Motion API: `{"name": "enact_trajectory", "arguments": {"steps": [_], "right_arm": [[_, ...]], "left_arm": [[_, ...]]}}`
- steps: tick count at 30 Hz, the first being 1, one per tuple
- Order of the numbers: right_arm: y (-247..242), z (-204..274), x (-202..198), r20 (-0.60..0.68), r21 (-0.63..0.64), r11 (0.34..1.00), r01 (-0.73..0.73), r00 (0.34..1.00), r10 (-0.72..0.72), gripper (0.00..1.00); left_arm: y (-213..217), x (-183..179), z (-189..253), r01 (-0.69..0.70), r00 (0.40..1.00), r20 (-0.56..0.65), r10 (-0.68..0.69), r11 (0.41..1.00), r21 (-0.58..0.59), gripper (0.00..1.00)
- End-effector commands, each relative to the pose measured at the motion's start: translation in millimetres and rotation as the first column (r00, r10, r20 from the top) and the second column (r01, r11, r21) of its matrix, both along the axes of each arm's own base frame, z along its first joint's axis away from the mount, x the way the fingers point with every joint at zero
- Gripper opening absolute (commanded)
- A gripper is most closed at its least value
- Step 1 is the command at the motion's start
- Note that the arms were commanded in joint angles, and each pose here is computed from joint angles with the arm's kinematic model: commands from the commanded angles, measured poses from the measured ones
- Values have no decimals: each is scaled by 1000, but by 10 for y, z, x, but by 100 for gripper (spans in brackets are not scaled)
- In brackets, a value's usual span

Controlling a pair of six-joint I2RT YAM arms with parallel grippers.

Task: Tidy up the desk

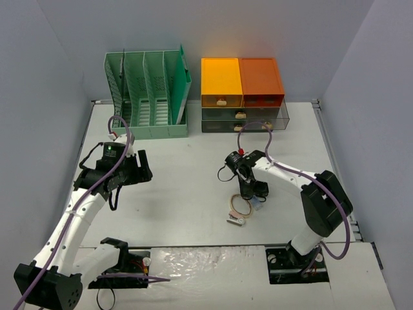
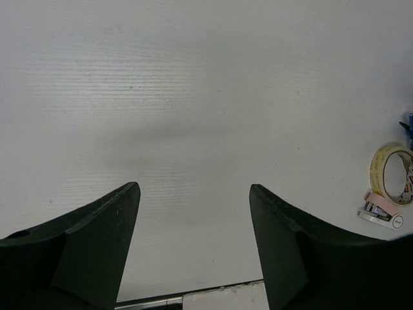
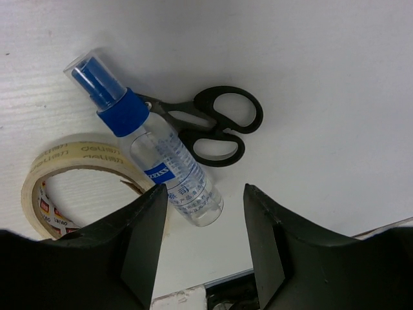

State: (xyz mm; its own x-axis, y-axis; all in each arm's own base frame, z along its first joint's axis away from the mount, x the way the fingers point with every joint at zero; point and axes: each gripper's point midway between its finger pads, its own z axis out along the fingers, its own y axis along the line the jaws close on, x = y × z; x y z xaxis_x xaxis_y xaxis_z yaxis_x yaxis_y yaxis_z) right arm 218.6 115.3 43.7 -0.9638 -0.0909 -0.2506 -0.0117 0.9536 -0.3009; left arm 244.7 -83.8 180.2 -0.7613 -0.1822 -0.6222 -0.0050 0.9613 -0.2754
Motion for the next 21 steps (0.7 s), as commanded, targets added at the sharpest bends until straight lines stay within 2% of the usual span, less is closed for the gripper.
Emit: {"name": "enact_trajectory", "arguments": {"steps": [1, 8, 15, 21], "right_arm": [[-20, 65, -107, -12, -6, 1000, -28, 1000, 28, 47], [18, -119, -160, -40, -7, 999, -42, 998, 41, 42], [144, -239, -41, -16, 21, 999, -24, 1000, 25, 37], [192, -435, -30, -44, 22, 999, -44, 998, 45, 33]], "left_arm": [[-39, 73, 169, 20, 998, 54, -20, 1000, -6, 66], [-29, 72, 189, 19, 998, 55, -19, 1000, 0, 66], [-22, 49, 167, 17, 999, 46, -17, 1000, 2, 65], [4, 23, 173, 10, 999, 40, -10, 1000, 11, 66]]}}
